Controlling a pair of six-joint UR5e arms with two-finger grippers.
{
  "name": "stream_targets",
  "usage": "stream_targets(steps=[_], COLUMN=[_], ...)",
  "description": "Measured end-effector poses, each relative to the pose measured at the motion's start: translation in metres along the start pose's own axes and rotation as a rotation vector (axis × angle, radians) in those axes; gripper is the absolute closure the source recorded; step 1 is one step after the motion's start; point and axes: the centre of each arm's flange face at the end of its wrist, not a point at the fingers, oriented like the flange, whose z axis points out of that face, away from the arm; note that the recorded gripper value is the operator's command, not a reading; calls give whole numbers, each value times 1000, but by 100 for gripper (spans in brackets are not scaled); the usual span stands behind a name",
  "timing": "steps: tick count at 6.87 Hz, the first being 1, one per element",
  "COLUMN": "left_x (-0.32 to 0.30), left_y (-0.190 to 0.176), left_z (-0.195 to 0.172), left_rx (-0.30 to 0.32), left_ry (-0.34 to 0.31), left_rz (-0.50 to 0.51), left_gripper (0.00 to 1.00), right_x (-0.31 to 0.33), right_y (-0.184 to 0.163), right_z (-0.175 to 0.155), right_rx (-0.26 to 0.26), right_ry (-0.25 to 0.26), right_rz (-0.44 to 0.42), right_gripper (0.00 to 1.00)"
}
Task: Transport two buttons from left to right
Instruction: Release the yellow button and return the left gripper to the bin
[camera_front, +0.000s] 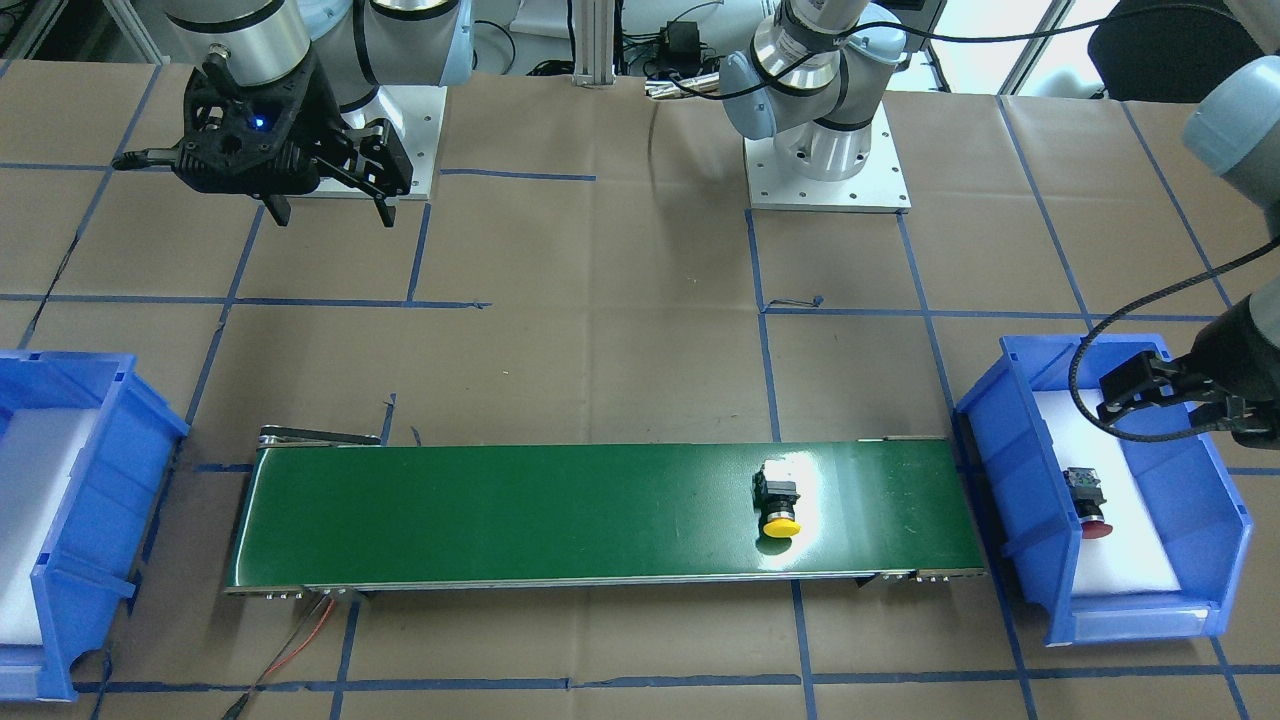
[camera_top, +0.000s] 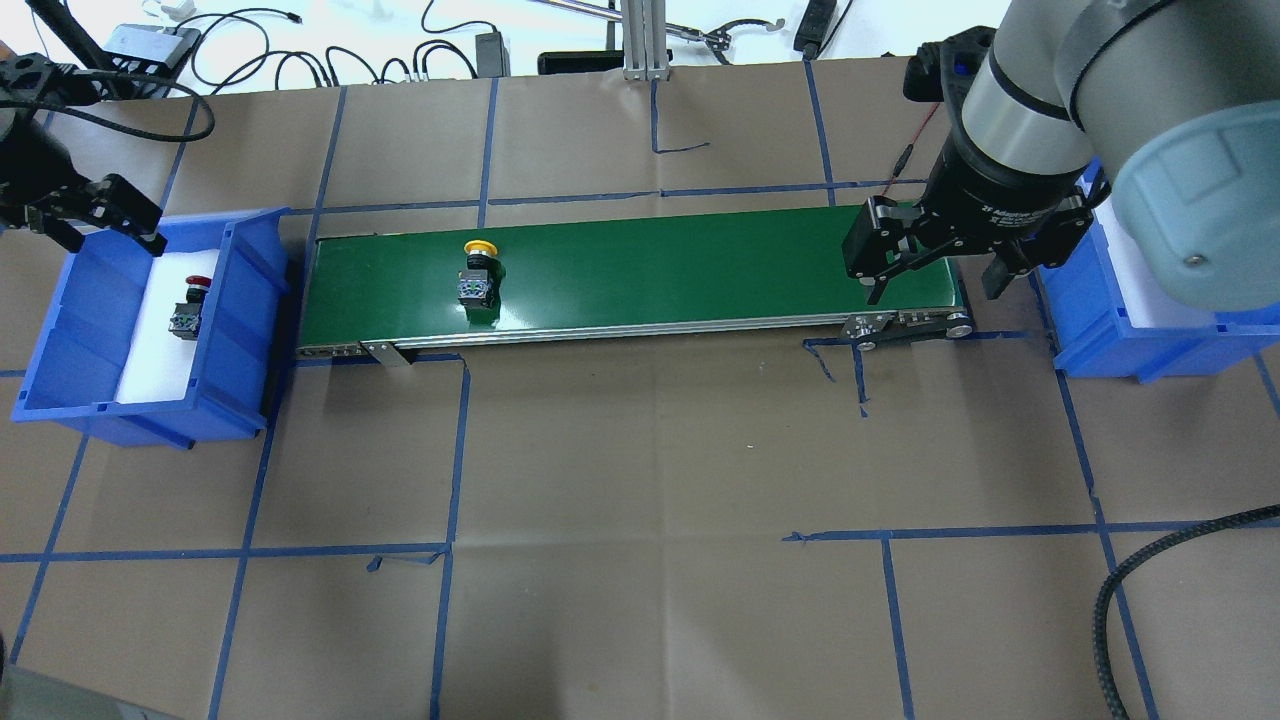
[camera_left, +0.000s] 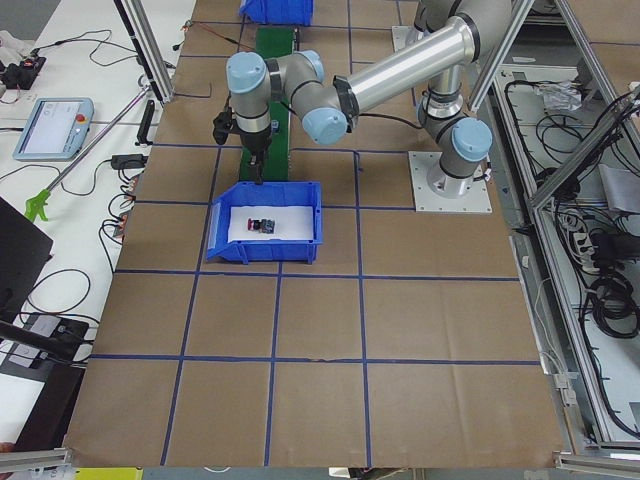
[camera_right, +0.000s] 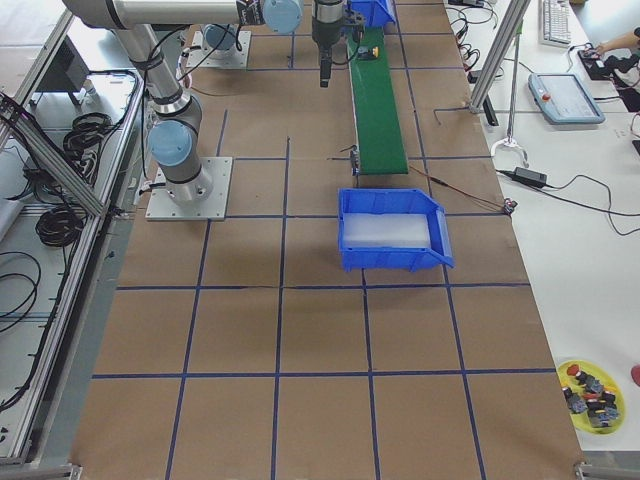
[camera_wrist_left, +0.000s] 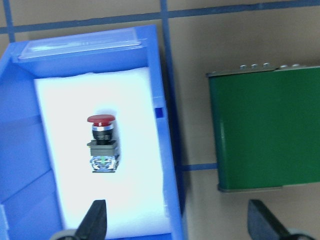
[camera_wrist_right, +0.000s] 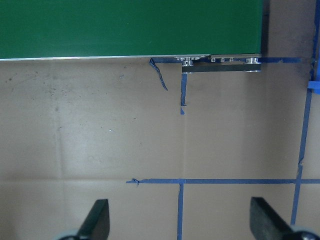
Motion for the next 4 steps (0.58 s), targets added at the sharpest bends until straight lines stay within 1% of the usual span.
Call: stream_targets(steps=[2,4], left_x=[-22,-32], left_y=[2,-11], left_z=[26,55], left_rx=[-5,7], left_ry=[10,5], left_rz=[3,4], left_gripper=[3,3], right_x=[0,0], right_y=[2,4], right_z=[-3,-6], right_rx=[8,13], right_ry=[1,0], right_rz=[-1,-1], right_gripper=[0,0])
